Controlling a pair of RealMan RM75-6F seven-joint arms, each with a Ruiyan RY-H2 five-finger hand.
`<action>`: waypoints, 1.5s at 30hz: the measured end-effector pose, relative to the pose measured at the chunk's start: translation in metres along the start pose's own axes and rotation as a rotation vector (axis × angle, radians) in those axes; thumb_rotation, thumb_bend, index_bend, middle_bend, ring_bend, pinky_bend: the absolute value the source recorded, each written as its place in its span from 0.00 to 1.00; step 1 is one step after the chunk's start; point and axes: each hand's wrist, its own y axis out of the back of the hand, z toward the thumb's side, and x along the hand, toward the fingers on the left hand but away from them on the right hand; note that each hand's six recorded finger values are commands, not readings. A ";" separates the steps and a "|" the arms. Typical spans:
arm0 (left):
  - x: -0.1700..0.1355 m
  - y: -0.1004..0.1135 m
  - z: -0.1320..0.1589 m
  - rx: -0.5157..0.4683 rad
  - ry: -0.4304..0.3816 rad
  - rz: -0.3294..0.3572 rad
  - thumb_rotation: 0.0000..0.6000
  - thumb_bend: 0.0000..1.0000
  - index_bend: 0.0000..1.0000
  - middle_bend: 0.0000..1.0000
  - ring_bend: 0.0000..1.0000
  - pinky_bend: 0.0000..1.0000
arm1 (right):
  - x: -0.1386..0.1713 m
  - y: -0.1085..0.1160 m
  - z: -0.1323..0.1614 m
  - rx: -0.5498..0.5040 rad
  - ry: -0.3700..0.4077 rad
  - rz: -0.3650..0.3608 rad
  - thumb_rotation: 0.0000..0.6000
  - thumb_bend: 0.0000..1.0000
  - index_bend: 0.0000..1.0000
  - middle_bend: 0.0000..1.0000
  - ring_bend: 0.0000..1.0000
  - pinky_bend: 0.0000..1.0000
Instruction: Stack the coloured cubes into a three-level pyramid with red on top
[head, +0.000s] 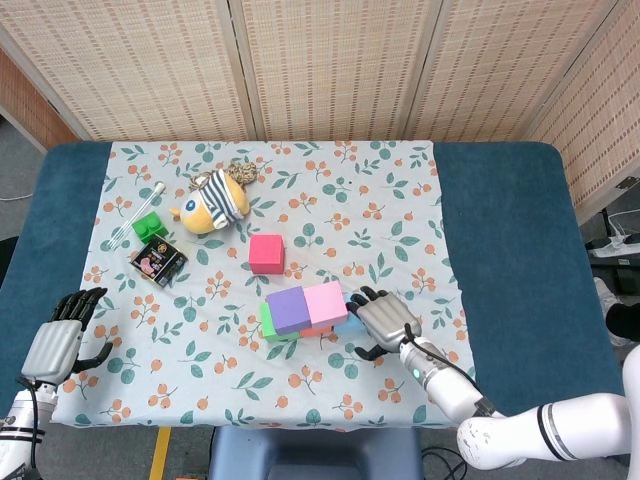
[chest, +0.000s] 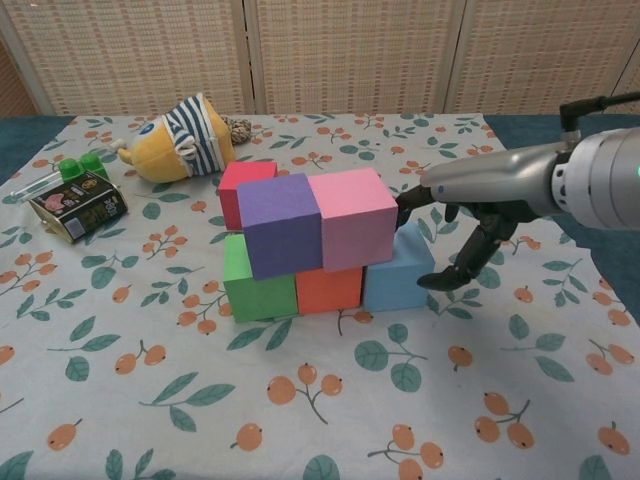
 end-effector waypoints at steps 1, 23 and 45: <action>0.000 0.000 0.000 0.000 0.000 0.001 1.00 0.35 0.00 0.05 0.04 0.08 | 0.000 0.000 0.000 -0.001 0.000 0.000 0.70 0.26 0.19 0.10 0.00 0.19; -0.001 0.004 0.000 -0.005 -0.006 0.014 1.00 0.35 0.00 0.05 0.04 0.08 | 0.013 0.005 -0.014 0.010 -0.017 -0.013 0.70 0.27 0.16 0.10 0.00 0.18; 0.058 0.041 0.085 -0.009 -0.270 0.020 1.00 0.38 0.00 0.05 0.04 0.10 | 0.141 -0.050 -0.122 -0.053 -0.084 -0.490 0.73 0.26 0.08 0.10 0.00 0.13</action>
